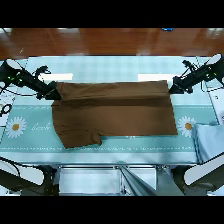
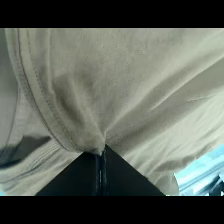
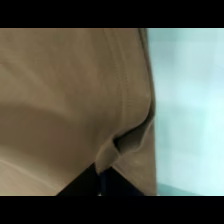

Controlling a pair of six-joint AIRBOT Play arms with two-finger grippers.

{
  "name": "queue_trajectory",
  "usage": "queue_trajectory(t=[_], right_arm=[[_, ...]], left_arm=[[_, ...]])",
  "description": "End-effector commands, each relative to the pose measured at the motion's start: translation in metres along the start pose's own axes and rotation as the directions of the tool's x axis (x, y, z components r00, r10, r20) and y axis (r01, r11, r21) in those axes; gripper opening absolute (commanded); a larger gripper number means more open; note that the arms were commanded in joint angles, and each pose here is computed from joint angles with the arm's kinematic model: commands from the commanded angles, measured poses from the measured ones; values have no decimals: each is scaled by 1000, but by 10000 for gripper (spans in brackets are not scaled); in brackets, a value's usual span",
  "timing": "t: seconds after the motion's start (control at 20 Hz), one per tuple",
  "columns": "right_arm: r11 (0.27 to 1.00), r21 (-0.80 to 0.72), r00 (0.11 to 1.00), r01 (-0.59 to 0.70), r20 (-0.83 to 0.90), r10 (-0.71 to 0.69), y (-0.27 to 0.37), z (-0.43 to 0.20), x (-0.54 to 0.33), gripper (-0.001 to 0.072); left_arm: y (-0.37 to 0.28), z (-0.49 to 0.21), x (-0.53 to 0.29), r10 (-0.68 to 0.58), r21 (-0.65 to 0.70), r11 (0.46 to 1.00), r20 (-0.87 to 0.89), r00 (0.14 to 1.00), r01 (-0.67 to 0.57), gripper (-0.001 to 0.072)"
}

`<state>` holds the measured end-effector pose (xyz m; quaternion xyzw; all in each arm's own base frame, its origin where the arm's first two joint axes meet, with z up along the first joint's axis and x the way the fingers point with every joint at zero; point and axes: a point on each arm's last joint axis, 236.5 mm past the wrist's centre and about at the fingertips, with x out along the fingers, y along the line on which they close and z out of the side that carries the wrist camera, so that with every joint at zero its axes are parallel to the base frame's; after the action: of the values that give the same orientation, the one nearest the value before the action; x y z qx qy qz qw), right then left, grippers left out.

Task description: Fold the shirts.

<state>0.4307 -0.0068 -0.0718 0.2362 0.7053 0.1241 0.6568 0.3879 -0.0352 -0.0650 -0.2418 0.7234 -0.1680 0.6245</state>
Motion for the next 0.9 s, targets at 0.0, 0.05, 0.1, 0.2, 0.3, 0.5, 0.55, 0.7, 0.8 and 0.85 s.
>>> queue_trajectory(t=[0.0,0.05,0.1,0.2,0.3,0.5,0.55,0.7,0.8,0.85], right_arm=[[999,48,1000,3,19,-4,-1,4,1,345],[999,51,1000,3,19,-4,-1,4,0,411],[997,72,999,8,31,-10,-2,5,-5,411],[993,116,995,21,99,-33,-11,11,-34,411],[988,148,982,52,171,-77,-26,7,-73,411],[966,244,949,81,279,-150,-58,-29,-113,411],[961,269,941,57,306,-141,-60,-42,-108,411],[974,219,919,-52,393,-40,-40,-75,-76,411],[970,195,907,-146,418,53,-19,-96,-53,411],[965,180,904,-189,415,99,-9,-107,-43,411]], left_arm=[[-1,-8,0,-4,-21,1000,-32,999,3,239],[-1,-10,-1,-4,-23,1000,-40,999,3,500],[2,-8,-6,2,-32,999,-24,1000,-2,511],[5,-2,-28,-11,-90,996,49,999,15,511],[8,-8,-59,0,-101,995,128,992,13,511],[64,-56,-103,112,-273,961,289,951,-30,510],[79,-76,-106,103,-349,937,327,940,19,510],[96,-130,-83,25,-473,860,413,910,191,510],[104,-157,-50,37,-552,802,424,905,226,510],[103,-166,-35,29,-570,787,417,908,237,510]])
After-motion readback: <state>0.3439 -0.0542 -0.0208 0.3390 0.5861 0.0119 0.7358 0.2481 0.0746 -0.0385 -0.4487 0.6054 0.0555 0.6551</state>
